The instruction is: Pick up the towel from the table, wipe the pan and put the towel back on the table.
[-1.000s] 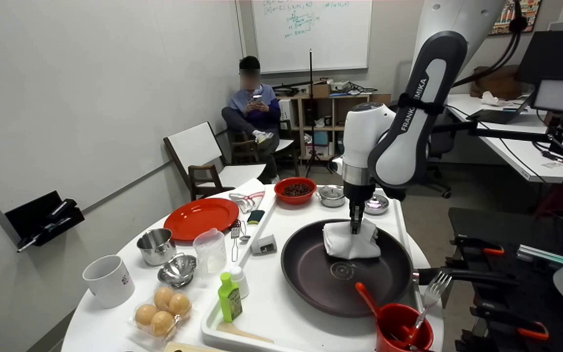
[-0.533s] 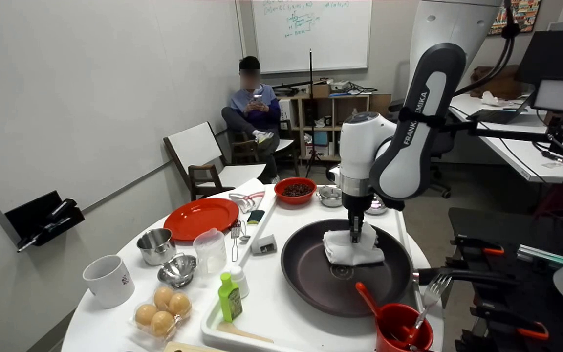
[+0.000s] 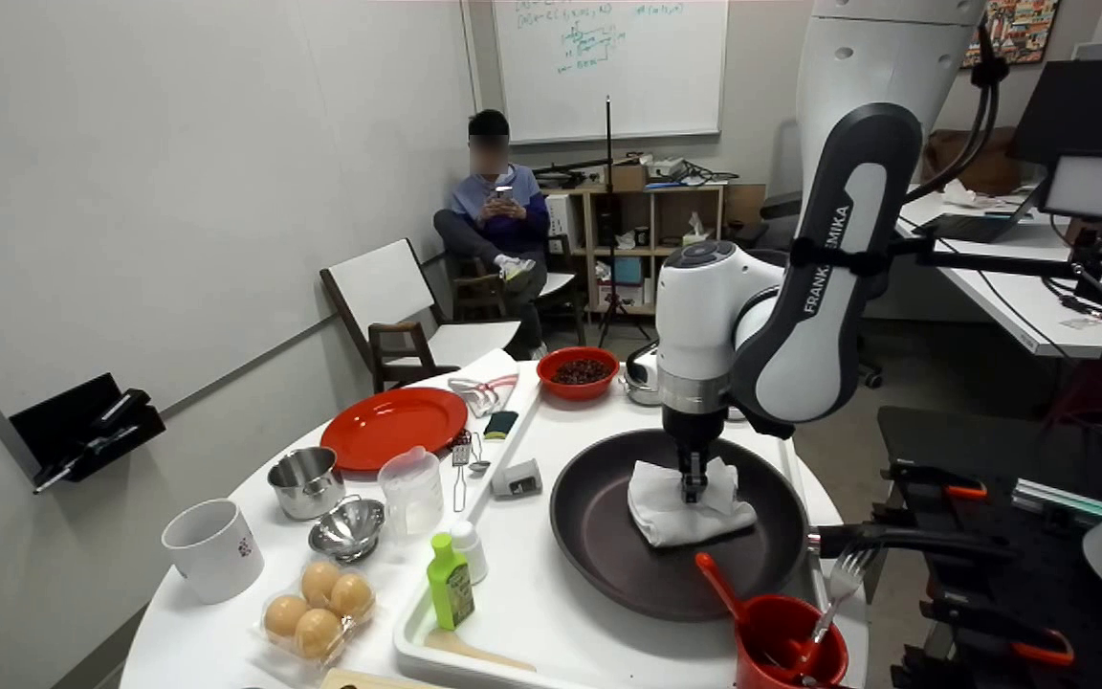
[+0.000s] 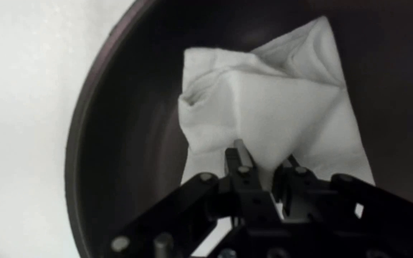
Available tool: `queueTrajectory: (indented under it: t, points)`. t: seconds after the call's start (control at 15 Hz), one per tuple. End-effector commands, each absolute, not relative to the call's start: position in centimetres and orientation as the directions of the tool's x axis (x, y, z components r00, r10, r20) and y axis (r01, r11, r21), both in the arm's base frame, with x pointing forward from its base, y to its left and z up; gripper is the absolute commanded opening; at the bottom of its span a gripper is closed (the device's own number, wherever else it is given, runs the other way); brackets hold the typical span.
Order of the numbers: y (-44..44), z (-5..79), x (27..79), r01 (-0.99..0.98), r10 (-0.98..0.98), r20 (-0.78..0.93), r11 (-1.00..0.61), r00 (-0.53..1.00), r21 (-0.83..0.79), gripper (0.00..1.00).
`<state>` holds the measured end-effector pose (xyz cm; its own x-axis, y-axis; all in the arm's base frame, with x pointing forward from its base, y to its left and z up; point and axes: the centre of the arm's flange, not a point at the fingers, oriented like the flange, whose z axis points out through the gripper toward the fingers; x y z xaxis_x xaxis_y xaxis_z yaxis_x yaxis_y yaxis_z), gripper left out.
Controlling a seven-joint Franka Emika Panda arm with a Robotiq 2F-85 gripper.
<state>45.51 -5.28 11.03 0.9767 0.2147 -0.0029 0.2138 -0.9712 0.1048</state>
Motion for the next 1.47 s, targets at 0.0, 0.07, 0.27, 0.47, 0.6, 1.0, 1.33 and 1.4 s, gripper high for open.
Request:
queueTrajectory:
  t: [0.0, 0.07, 0.27, 0.47, 0.6, 1.0, 1.33, 1.4]
  points:
    - [-1.8, 10.5, 45.3, 0.262, 0.264, 0.017, -0.961, 0.964, 0.092, 0.08]
    - [-0.9, 10.7, 45.3, 0.277, 0.280, 0.020, -0.957, 0.960, 0.085, 0.08]
    - [1.5, 10.7, 45.0, 0.324, 0.326, 0.026, -0.944, 0.945, 0.067, 0.08]
    - [3.4, 10.4, 44.0, 0.372, 0.374, 0.021, -0.926, 0.927, 0.057, 0.08]
    - [4.3, 10.2, 43.7, 0.397, 0.399, 0.027, -0.916, 0.917, 0.059, 0.08]
    - [3.7, 9.3, 47.4, 0.377, 0.389, 0.148, -0.921, 0.909, 0.100, 0.08]
    - [1.3, 9.0, 51.5, 0.318, 0.344, 0.217, -0.937, 0.913, 0.149, 0.08]
    - [0.6, 9.0, 52.1, 0.304, 0.334, 0.224, -0.940, 0.916, 0.157, 0.08]
